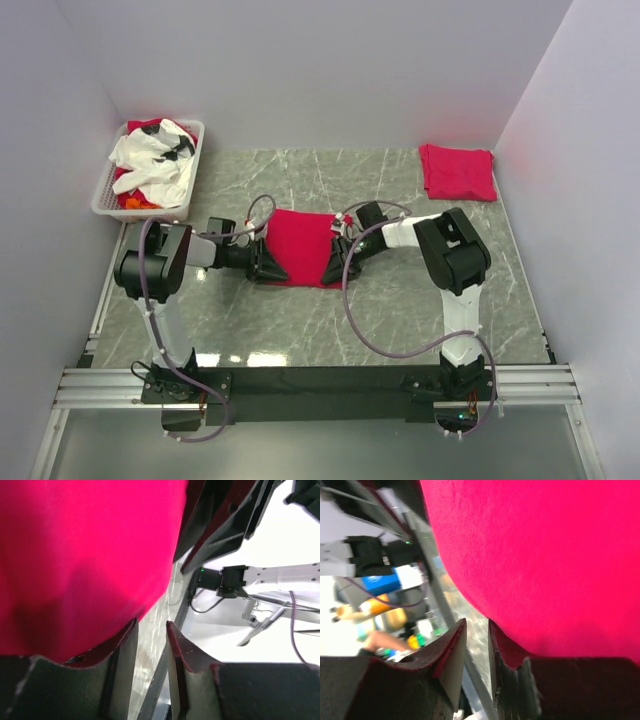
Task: Fold and stack the t-shirts
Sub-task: Fold the tshirt
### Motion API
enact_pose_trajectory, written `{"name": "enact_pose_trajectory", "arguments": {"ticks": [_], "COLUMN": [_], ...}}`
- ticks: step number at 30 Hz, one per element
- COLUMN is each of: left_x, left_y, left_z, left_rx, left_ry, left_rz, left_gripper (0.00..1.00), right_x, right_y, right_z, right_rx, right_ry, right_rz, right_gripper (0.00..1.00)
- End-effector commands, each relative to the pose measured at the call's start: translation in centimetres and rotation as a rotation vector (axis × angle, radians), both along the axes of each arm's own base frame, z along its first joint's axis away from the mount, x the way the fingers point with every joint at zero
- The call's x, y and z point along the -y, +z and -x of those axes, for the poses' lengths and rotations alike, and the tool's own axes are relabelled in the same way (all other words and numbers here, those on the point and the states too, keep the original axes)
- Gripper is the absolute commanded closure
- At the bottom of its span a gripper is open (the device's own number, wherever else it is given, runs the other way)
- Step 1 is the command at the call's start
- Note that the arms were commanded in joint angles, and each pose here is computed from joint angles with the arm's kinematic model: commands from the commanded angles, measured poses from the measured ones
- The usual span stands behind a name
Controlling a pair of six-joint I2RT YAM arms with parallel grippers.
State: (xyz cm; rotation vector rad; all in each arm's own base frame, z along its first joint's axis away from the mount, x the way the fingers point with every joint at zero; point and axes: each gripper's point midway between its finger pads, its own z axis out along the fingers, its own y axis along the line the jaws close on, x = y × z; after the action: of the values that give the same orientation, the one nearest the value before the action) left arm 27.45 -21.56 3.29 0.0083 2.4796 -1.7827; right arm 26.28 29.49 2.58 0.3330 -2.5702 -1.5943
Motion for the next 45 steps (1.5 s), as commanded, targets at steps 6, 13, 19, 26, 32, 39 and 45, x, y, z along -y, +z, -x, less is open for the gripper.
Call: {"name": "enact_pose_trajectory", "arguments": {"ticks": [6, 13, 19, 26, 32, 39, 45], "left_x": [-0.1, 7.2, 12.6, 15.7, 16.4, 16.2, 16.6], "left_y": [8.4, 10.3, 8.8, 5.8, 2.4, 0.0, 1.4], "left_z": [-2.1, -1.7, -0.7, 1.0, 1.5, 0.7, -0.9], "left_rx": [0.6, 1.191, 1.484, 1.686, 1.692, 1.661, 1.603], "left_ry": [-0.163, -0.358, -0.401, -0.533, -0.667, -0.697, -0.615], "left_rz": [-0.192, -0.411, -0.558, -0.586, -0.601, -0.656, -0.578], "left_gripper": [0.61, 0.59, 0.6, 0.62, 0.64, 0.7, 0.95], "right_x": [6.8, 10.8, 14.6, 15.3, 15.2, 14.9, 14.5], "right_y": [4.1, 7.3, 5.6, 3.7, 3.2, 2.5, 1.5], "right_z": [-2.4, -3.0, -5.4, -5.3, -5.3, -5.3, -6.2], "right_rx": [0.247, 0.35, 0.21, 0.113, 0.088, 0.048, -0.007], "right_ry": [-0.11, -0.266, -0.464, -0.584, -0.618, -0.647, -0.684], "right_rz": [0.134, 0.174, 0.188, 0.201, 0.188, 0.165, 0.133], "right_gripper": [0.65, 0.5, 0.4, 0.4, 0.35, 0.28, 0.24]}}
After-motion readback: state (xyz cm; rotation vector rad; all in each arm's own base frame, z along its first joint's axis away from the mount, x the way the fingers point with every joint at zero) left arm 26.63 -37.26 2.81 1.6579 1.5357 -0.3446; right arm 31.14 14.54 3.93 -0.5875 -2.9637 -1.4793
